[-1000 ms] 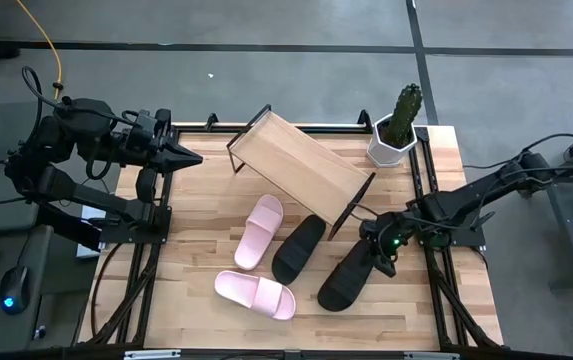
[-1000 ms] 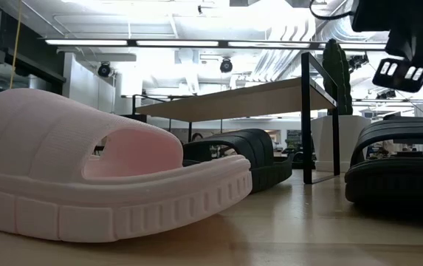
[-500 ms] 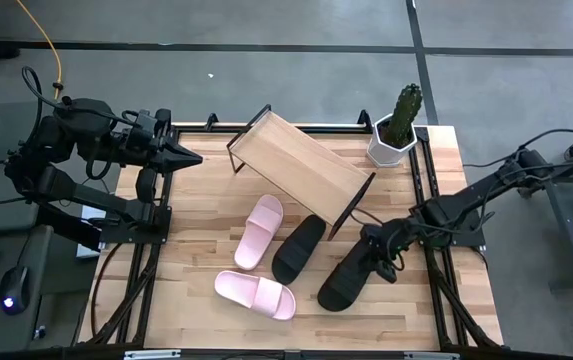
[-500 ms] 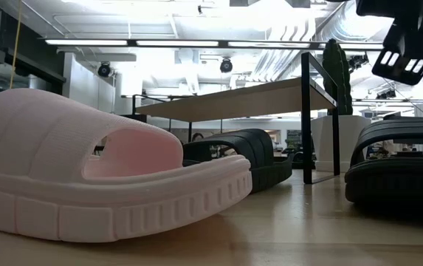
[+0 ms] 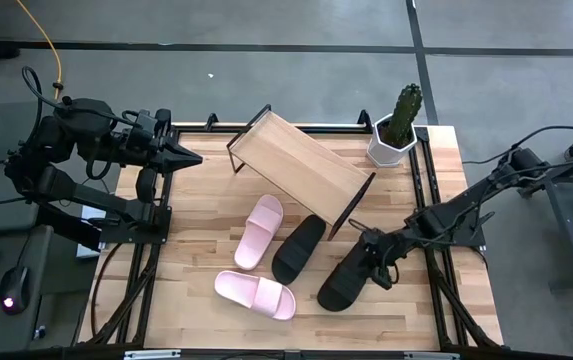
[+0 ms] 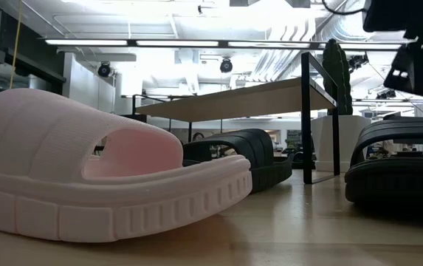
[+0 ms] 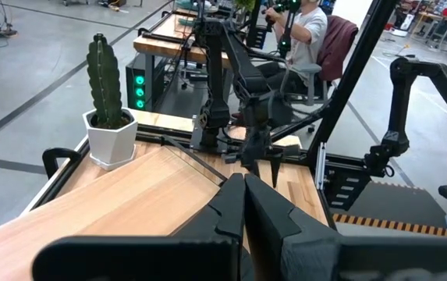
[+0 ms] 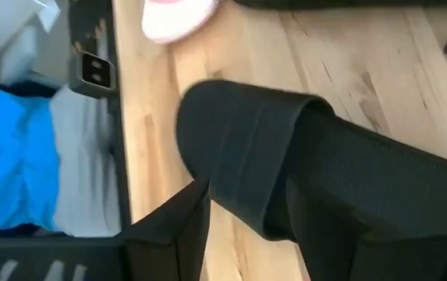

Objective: Pick and place slides into the shelf
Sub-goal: Put the right black slipper on the shelf

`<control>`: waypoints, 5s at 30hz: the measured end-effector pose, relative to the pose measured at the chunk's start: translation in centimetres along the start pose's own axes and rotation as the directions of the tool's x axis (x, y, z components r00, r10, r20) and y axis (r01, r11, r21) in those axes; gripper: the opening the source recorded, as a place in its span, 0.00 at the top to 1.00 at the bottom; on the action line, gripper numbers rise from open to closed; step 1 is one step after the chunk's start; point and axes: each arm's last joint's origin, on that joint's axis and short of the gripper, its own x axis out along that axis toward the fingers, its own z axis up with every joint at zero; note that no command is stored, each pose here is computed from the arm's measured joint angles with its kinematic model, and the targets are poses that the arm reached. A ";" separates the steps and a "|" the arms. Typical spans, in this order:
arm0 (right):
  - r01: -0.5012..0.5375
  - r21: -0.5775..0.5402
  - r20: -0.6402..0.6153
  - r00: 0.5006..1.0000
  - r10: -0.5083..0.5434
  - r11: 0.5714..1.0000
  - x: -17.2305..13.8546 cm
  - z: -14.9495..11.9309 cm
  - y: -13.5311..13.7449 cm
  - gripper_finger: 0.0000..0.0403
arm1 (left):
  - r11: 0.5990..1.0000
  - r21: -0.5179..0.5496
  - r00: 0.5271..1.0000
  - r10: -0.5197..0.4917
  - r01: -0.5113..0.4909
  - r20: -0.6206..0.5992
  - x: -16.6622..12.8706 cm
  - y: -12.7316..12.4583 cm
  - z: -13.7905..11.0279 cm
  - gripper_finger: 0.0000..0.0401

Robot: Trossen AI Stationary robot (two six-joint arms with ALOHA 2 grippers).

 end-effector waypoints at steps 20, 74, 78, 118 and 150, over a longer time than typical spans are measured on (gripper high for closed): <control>0.004 0.020 0.006 1.000 -0.004 1.000 1.5 0.1 0.2 0.52 | 1.000 0.000 1.000 0.002 -0.002 -0.009 0.0 0.0 -0.1 1.00; -0.154 0.038 0.039 0.988 0.152 0.987 8.3 -3.4 -1.3 0.46 | 1.000 0.000 1.000 0.005 -0.005 -0.028 0.0 0.0 -0.3 1.00; -0.154 0.023 0.044 0.987 0.153 0.988 8.3 -3.3 -1.4 0.46 | 1.000 0.000 1.000 0.004 -0.004 -0.028 0.0 0.0 -0.3 1.00; -0.200 0.014 0.068 0.978 0.199 0.980 7.7 -3.0 -0.9 1.00 | 1.000 0.002 0.998 0.010 -0.010 -0.063 1.6 0.0 -0.3 1.00; -0.169 -0.119 0.127 0.975 0.184 0.978 -2.4 2.1 2.7 1.00 | 1.000 0.003 0.998 0.010 -0.010 -0.065 1.6 0.1 -0.3 1.00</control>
